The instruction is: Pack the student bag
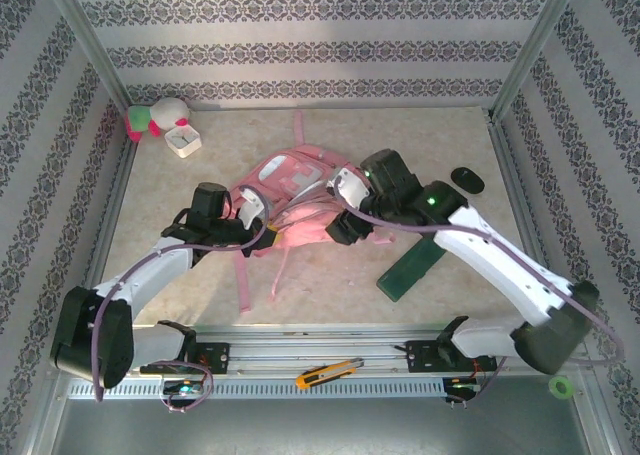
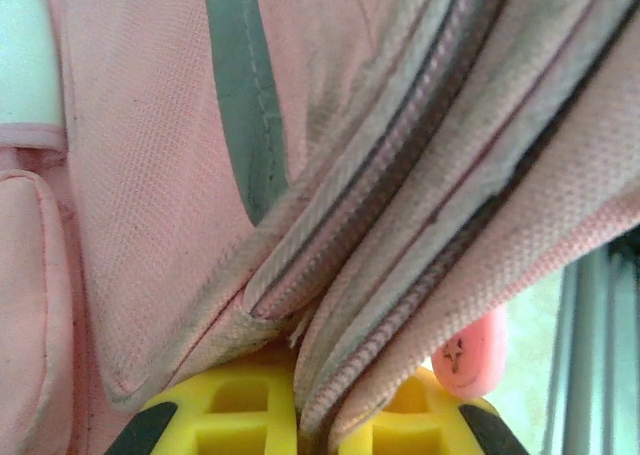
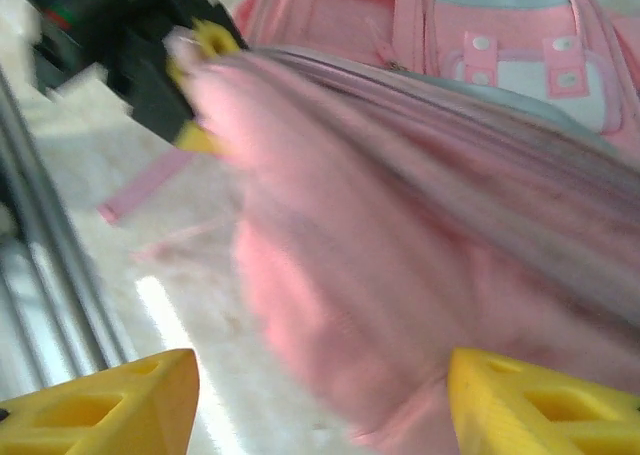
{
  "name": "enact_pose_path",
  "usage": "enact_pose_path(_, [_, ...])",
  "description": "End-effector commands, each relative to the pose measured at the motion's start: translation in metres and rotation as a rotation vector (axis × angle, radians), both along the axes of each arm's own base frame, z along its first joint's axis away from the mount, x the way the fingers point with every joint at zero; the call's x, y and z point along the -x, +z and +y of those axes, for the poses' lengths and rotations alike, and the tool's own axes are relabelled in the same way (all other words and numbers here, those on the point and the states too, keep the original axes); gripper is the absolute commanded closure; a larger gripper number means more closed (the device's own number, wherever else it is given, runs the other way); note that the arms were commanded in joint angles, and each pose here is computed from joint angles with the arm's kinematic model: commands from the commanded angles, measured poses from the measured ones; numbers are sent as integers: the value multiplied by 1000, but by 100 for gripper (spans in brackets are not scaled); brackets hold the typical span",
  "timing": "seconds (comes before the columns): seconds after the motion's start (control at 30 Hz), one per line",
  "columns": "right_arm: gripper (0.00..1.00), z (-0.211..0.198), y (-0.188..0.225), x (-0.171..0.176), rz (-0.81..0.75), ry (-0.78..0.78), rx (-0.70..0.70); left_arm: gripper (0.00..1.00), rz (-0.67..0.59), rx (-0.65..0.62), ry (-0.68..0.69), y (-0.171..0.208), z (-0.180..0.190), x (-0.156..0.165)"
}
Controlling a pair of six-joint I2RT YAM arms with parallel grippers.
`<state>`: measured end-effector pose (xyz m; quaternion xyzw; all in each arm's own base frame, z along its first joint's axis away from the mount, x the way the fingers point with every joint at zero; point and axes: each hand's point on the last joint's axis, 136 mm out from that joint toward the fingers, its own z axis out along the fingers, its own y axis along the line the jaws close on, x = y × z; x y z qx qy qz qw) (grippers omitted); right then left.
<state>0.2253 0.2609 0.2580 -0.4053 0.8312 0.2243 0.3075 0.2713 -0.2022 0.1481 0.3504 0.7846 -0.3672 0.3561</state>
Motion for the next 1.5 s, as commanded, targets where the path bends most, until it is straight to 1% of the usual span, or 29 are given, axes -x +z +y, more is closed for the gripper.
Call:
enact_pose_path(0.0, [37, -13, 16, 18, 142, -312, -120, 100, 73, 157, -70, 23, -15, 10])
enact_pose_path(0.1, [40, 6, 26, 31, 225, -412, -255, 100, 87, 163, -91, 21, -16, 15])
enact_pose_path(0.23, [39, 35, 17, 32, 421, -504, -346, 100, 96, 188, -96, 24, -18, 16])
enact_pose_path(0.3, [34, 50, 11, 27, 461, -514, -368, 100, 95, 197, -99, 25, -19, 16])
enact_pose_path(0.4, [26, 63, 5, 15, 470, -534, -405, 100, 90, 198, -99, 26, -19, 16])
enact_pose_path(0.47, [19, 69, 4, -1, 468, -562, -470, 100, 77, 194, -101, 26, -19, 16])
enact_pose_path(0.53, [19, 69, 1, -21, 480, -611, -553, 99, 58, 186, -101, 26, -18, 16])
enact_pose_path(0.6, [25, 66, -1, -40, 502, -664, -638, 98, 37, 172, -97, 26, -16, 16])
enact_pose_path(0.67, [30, 66, 5, -52, 506, -660, -703, 96, 10, 151, -90, 27, -14, 16])
enact_pose_path(0.73, [37, 66, 8, -58, 500, -655, -718, 94, -15, 132, -80, 27, -11, 17])
enact_pose_path(0.83, [49, 65, 6, -62, 504, -648, -701, 89, -46, 106, -71, 27, -9, 17])
enact_pose_path(0.87, [55, 64, 3, -62, 506, -646, -694, 89, -52, 98, -67, 29, -8, 17])
enact_pose_path(0.93, [74, 62, 2, -62, 494, -637, -680, 86, -61, 86, -66, 31, -7, 18])
enact_pose_path(0.97, [85, 60, 1, -60, 491, -637, -668, 81, -68, 76, -62, 33, -7, 18])
enact_pose_path(1.0, [93, 57, -3, -60, 493, -640, -654, 76, -74, 64, -56, 34, -7, 18])
enact_pose_path(1.03, [98, 54, -4, -59, 496, -641, -645, 71, -79, 59, -49, 36, -6, 17])
enact_pose_path(1.07, [100, 50, -6, -58, 502, -640, -639, 64, -90, 50, -38, 39, -4, 17])
enact_pose_path(1.1, [100, 45, -8, -57, 509, -642, -635, 55, -104, 40, -28, 42, -2, 16])
enact_pose_path(1.17, [100, 38, -12, -55, 530, -639, -628, 40, -149, 8, -10, 47, 2, 15])
enact_pose_path(1.23, [100, 34, -13, -51, 545, -619, -618, 28, -204, -25, 23, 51, 9, 10])
enact_pose_path(1.27, [100, 33, -12, -48, 553, -602, -614, 24, -234, -37, 30, 52, 11, 7])
enact_pose_path(1.33, [100, 31, -12, -44, 571, -576, -609, 21, -285, -63, 22, 52, 13, 2])
enact_pose_path(1.47, [100, 29, -11, -39, 610, -545, -612, 18, -343, -133, -64, 45, 10, -3])
